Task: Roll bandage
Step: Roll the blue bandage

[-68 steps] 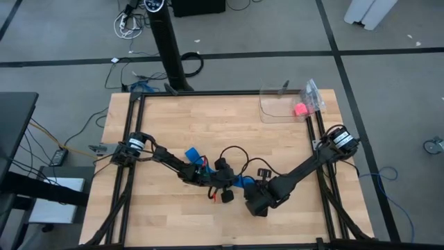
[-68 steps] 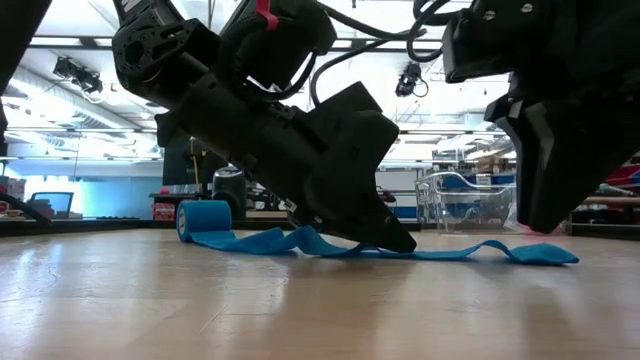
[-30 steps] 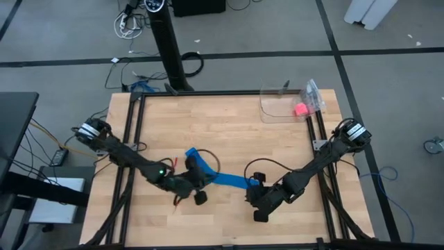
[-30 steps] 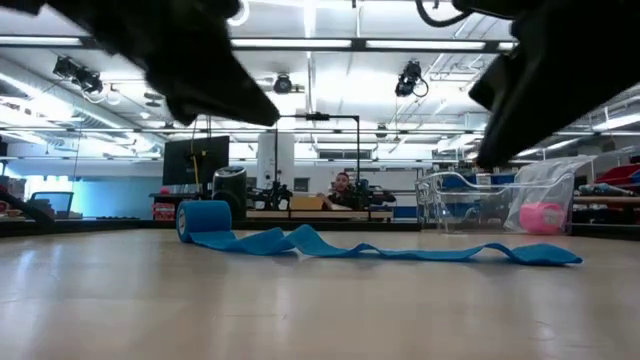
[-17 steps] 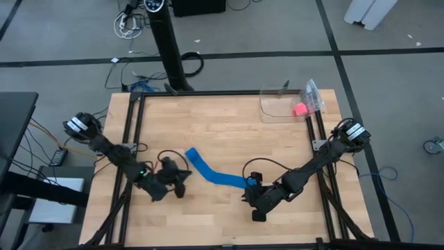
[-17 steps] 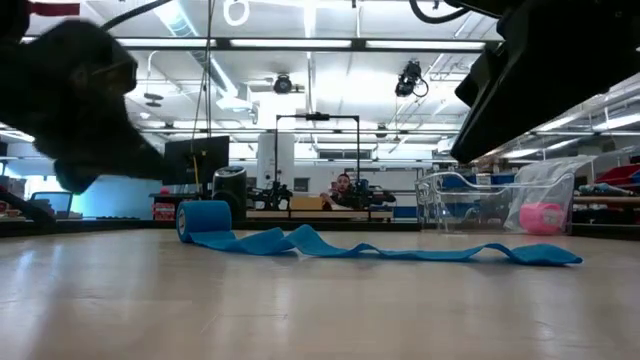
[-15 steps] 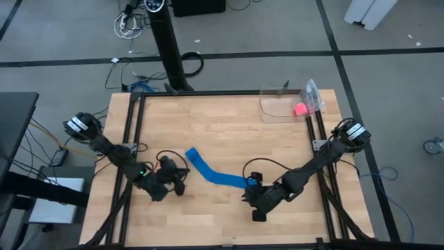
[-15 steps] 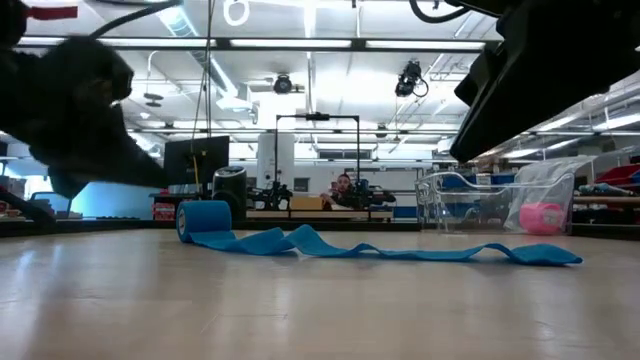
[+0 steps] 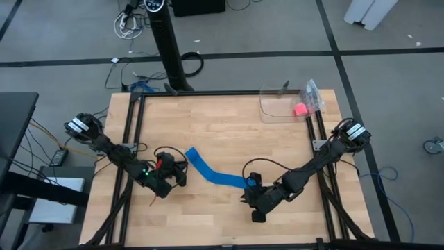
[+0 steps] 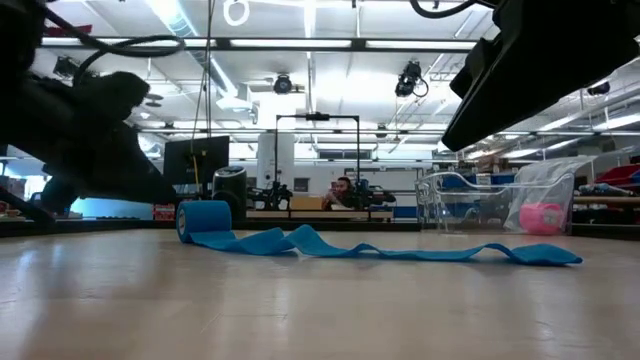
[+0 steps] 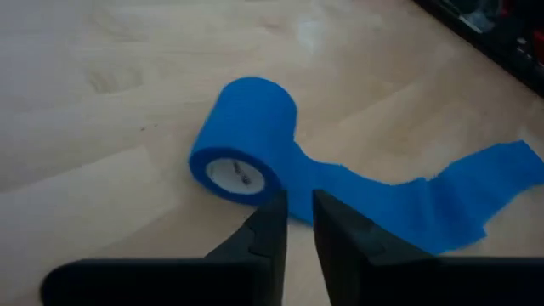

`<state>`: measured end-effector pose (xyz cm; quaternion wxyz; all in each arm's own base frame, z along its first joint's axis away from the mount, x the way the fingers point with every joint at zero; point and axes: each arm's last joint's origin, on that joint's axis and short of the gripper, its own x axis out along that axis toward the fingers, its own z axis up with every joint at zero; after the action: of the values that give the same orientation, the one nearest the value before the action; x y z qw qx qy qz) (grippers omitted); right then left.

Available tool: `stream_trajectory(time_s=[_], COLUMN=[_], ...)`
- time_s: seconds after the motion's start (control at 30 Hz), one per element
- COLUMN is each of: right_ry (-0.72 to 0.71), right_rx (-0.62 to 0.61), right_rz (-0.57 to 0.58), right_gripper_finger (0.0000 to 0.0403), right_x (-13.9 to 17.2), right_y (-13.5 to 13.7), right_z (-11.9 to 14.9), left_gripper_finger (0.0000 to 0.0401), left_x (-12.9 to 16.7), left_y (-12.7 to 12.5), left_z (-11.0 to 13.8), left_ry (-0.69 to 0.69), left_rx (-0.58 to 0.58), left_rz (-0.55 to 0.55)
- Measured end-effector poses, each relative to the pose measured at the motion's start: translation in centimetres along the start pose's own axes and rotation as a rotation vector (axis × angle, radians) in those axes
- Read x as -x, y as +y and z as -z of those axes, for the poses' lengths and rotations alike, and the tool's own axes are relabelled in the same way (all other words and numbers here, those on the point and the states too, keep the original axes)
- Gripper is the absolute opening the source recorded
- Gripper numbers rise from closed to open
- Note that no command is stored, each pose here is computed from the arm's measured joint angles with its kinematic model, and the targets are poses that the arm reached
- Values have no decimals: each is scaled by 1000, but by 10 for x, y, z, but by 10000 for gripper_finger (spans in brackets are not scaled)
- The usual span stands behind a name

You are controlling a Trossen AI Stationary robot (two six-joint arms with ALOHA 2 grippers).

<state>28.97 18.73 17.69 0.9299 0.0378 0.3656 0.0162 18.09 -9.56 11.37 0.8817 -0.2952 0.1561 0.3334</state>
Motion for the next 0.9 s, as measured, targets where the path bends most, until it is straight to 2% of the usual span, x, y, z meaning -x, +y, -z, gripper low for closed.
stream_trajectory(time_s=[0.17,0.4,0.6,0.9], right_ry=[-2,-5,-9,-31], right_rx=[0,0,8,9], right_rz=[-1,-3,0,-8], right_gripper_finger=[57,57,57,57], right_x=[0,0,0,0], right_y=[0,0,0,1], right_z=[0,-1,-1,-3], left_gripper_finger=[100,130,134,134], left_x=[-11,-18,-21,-29], left_y=[6,22,34,35], left_z=[-4,-6,-7,-14], left_ry=[39,4,4,2], left_rx=[70,177,237,248], left_rz=[0,26,49,44])
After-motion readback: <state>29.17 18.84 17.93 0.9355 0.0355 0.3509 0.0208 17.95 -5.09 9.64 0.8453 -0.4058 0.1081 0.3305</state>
